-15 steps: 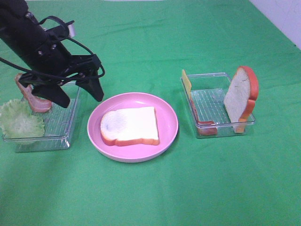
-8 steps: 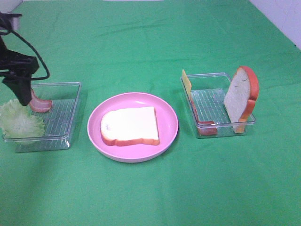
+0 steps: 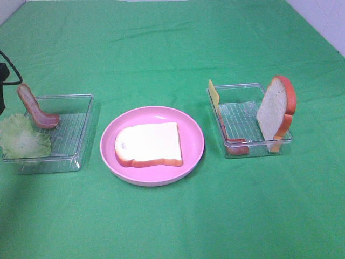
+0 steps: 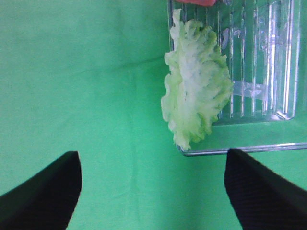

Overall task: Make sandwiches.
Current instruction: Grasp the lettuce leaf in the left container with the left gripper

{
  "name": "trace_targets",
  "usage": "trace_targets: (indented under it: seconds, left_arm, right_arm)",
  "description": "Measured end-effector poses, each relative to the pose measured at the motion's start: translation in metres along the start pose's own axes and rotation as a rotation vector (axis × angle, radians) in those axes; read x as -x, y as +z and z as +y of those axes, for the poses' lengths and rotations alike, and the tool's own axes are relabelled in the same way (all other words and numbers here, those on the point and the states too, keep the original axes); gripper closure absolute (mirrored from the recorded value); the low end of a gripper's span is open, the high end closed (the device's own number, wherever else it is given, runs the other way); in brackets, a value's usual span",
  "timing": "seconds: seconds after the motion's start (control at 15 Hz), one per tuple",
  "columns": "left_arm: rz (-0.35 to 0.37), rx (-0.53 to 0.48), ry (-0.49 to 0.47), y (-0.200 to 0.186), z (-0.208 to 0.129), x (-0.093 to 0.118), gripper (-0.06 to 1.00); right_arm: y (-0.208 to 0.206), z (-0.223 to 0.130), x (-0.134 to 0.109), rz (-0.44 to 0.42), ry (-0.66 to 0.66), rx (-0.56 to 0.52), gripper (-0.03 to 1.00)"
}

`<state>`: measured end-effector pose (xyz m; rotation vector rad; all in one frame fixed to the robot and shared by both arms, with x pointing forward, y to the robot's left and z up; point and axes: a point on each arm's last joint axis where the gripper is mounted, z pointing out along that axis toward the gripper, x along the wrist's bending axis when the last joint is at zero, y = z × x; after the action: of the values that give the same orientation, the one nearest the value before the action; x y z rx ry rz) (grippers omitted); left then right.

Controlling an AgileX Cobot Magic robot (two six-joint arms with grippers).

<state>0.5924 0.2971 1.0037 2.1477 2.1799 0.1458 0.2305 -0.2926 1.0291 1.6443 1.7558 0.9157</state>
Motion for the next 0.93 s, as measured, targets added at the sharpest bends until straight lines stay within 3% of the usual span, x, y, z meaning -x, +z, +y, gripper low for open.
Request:
trace_targets:
  seconds: [0.47, 0.93]
  left_arm:
    - [-0.011, -0.069, 0.055, 0.057, 0.012, 0.023, 0.18]
    - [-0.011, -0.065, 0.055, 0.063, 0.014, 0.023, 0.23]
  right_arm:
    - [0.000, 0.000, 0.000, 0.000, 0.000, 0.000, 0.10]
    - [0.000, 0.000, 0.000, 0.000, 0.000, 0.000, 0.10]
